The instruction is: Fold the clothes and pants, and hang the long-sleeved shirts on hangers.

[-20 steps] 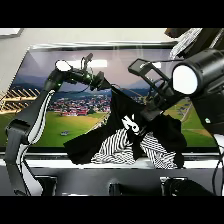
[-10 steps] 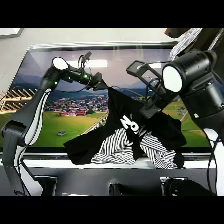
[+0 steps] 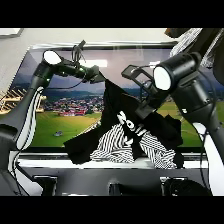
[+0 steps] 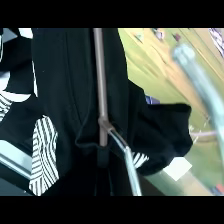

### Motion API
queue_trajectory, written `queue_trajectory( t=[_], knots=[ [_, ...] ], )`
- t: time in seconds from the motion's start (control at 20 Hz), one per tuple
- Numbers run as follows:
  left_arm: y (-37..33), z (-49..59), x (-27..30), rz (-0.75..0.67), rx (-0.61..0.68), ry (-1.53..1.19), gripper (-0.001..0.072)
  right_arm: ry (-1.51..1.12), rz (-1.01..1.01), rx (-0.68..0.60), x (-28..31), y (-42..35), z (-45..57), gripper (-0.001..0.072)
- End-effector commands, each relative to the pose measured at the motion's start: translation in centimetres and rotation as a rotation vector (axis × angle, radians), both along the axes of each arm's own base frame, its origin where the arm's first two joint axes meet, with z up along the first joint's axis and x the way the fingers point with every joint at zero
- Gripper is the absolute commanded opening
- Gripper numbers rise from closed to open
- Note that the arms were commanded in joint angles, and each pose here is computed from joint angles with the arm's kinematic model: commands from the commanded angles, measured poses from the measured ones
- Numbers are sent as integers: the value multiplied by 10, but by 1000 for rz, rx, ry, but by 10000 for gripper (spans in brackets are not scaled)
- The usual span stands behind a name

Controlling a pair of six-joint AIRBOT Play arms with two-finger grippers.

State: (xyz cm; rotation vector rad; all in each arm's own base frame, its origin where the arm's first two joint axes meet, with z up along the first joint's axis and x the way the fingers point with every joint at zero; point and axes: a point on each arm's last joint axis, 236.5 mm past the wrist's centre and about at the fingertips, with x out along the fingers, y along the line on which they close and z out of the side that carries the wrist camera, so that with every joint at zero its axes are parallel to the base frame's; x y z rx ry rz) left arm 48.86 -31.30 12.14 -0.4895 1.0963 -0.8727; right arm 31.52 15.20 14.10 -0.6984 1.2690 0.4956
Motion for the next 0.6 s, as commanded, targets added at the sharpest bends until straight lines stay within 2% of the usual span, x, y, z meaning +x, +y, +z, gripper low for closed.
queue_trajectory(
  t=[0.0, 0.3, 0.55],
  knots=[
    [7, 27, -2, 17, 17, -73, 23, -26, 43, 18, 19, 15, -11, 28],
    [7, 73, -34, -11, 54, -151, 23, -169, 74, 110, 58, 44, -8, 28],
    [1, 57, -76, -24, 231, -95, 22, -226, 128, 254, 66, 79, 6, 28]
  ],
)
